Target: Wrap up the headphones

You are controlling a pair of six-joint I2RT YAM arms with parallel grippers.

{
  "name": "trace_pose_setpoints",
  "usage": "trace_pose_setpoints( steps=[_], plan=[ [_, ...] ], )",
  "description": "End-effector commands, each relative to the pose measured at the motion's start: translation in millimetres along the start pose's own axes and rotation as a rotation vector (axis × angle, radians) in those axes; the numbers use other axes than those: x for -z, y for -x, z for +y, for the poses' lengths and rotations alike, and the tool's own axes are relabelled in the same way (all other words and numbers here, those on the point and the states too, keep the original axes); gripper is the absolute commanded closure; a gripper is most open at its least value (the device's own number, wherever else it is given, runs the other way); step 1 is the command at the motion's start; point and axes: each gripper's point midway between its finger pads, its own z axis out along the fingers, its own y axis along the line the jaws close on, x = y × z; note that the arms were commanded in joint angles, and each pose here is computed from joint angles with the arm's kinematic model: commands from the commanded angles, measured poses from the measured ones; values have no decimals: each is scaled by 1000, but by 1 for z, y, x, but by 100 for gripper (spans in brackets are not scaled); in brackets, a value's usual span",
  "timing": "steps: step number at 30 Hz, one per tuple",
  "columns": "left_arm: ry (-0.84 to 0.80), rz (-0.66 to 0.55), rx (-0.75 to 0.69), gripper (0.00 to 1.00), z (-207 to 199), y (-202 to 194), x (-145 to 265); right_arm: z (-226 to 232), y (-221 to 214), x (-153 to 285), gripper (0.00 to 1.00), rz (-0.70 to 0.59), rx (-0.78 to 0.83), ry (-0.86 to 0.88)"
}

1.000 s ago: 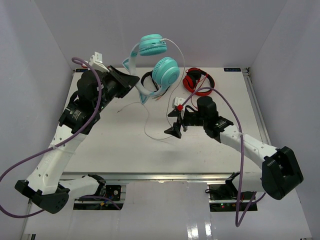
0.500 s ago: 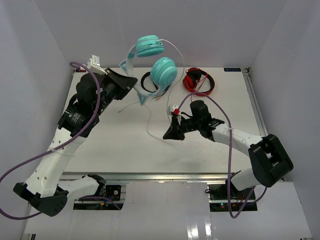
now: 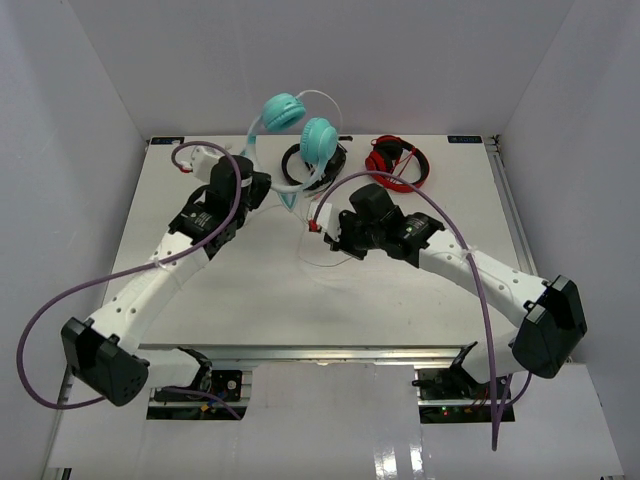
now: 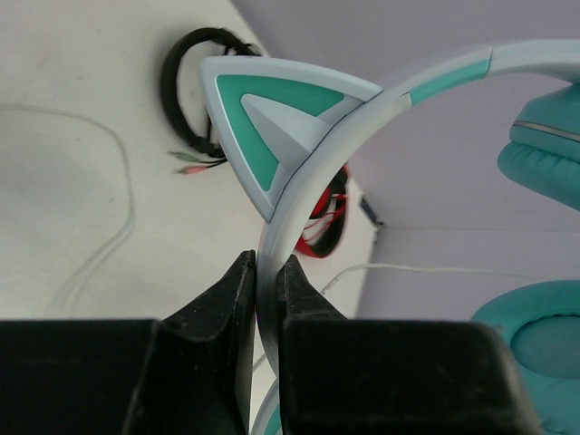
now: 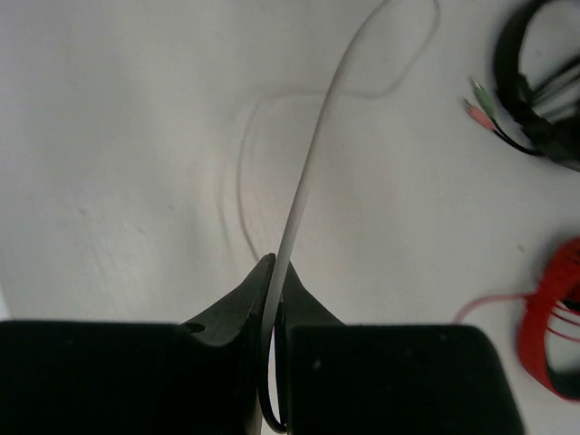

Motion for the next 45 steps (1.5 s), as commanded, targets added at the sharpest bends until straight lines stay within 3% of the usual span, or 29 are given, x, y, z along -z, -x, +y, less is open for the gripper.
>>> trace_pose_setpoints(
  steps=[1, 6, 11, 14, 21, 26, 36, 45],
  plan=[
    [38, -58, -189, 100, 13, 0, -25, -45, -31, 64, 92, 272, 244, -317],
    [90, 99, -463, 100, 57, -47, -54, -70, 3, 118, 92, 235, 366, -473],
    [20, 360, -592, 100, 80, -106, -58, -57, 23, 119, 92, 147, 370, -381],
    [-34, 426, -620, 100, 81, -120, -52, -47, 32, 114, 92, 97, 370, -319],
    [-335, 560, -715, 100, 50, -145, -20, -54, 36, 108, 92, 28, 347, -290],
    [-424, 557, -806, 100, 54, -141, 0, -80, 28, 125, 92, -35, 242, -303],
    [-224, 342, -1012, 100, 81, -86, -10, -24, 32, 135, 92, -142, 229, -28],
    [-399, 412, -1015, 100, 69, -105, 10, -49, 38, 125, 92, -166, 148, -133]
  ],
)
